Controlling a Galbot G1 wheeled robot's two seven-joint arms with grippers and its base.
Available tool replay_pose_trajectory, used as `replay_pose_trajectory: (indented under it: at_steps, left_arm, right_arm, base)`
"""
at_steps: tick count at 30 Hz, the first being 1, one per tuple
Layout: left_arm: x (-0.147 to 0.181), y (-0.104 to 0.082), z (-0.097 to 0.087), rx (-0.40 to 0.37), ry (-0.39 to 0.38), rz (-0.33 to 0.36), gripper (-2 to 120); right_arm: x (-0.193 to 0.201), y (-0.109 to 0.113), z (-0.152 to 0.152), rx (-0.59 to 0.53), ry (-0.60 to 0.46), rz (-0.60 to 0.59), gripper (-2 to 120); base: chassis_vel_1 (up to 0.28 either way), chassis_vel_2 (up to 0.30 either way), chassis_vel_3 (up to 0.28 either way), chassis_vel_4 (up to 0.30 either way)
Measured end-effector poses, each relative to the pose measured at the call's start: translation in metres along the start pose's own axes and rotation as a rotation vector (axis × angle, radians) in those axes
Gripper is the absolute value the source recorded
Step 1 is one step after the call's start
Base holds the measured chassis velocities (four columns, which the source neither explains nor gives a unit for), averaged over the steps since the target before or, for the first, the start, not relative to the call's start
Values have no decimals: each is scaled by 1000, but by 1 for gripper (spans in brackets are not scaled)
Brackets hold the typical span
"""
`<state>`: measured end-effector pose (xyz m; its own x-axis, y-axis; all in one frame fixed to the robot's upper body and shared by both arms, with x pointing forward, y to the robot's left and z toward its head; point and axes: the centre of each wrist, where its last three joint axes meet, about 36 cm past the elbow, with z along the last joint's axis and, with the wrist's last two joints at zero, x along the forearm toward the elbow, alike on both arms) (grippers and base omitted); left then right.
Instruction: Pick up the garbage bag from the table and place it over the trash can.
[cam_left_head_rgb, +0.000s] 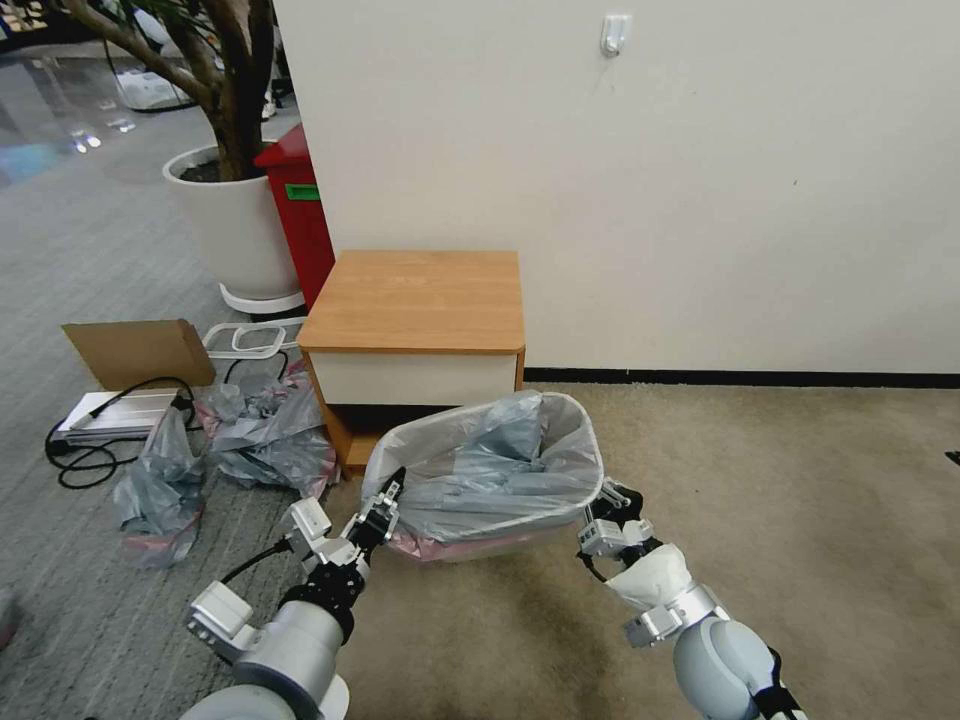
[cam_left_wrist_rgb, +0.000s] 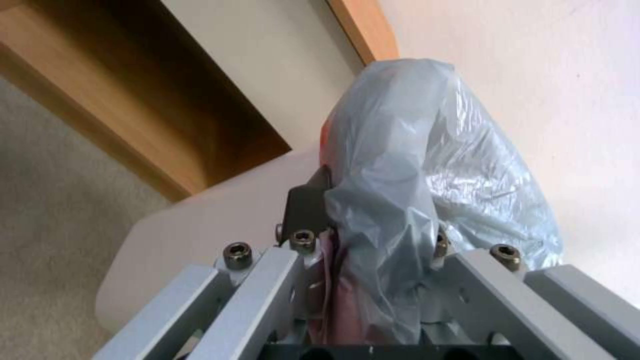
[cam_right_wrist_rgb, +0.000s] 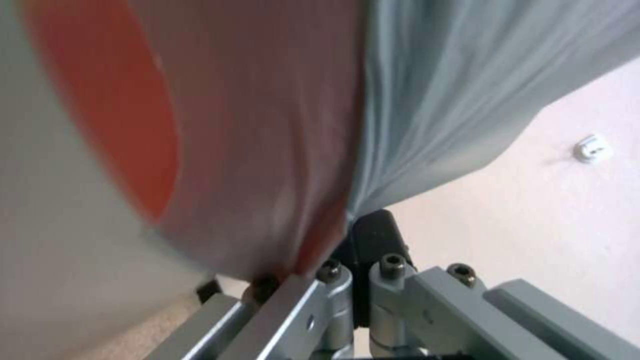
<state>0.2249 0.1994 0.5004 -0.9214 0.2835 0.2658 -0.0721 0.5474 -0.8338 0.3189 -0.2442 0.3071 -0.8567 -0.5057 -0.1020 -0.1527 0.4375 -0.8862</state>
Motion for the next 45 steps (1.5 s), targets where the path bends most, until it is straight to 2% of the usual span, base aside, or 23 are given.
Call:
replay_pose_trajectory:
  at_steps: [13,16,17,20,21,24,25,28,30,33,34,38,44,45]
  left_arm:
    - [-2,2,-1,-2,-1,3,11]
    - [-4,6,-2,-18,-12,-9,11]
    - [-4,6,-2,-18,-12,-9,11]
    - [-8,14,-4,-77,-23,-40,11]
    - [-8,14,-4,-77,-23,-40,11]
    - [-11,22,-6,-106,-31,-65,9]
    - [-11,22,-6,-106,-31,-65,9]
    - [-16,28,-10,-120,-59,-89,8]
    - [-16,28,-10,-121,-64,-92,8]
    - [-18,30,-10,-119,-75,-102,7]
    - [-18,30,-10,-119,-75,-102,7]
    - [-18,32,-11,-124,-84,-110,7]
    - [-18,38,-11,-179,-87,-139,7]
    - [-18,40,-10,-207,-79,-148,7]
  right_arm:
    - [0,4,2,-17,16,-14,0]
    - [5,6,0,-46,30,-9,14]
    - [5,6,0,-46,30,-9,14]
    - [12,10,-7,-173,73,26,30]
    - [12,10,-7,-173,73,26,30]
    - [17,6,-10,-296,98,67,44]
    - [17,6,-10,-296,98,67,44]
    - [26,-2,-6,-399,103,70,61]
    - [28,-3,-4,-413,100,66,64]
    - [33,-5,5,-451,72,27,79]
    - [33,-5,5,-451,72,27,79]
    - [35,-7,7,-504,80,37,96]
    - [32,-20,4,-559,114,127,100]
    - [29,-28,1,-598,128,176,100]
  base:
    - [0,0,0,0]
    - [0,0,0,0]
    - [0,0,0,0]
    - [0,0,0,0]
    - [0,0,0,0]
    - [0,0,0,0]
    - [0,0,0,0]
    - [0,0,0,0]
    - [0,0,0,0]
    - [0,0,0,0]
    - [0,0,0,0]
    - [0,0,0,0]
    - [0,0,0,0]
    - [0,0,0,0]
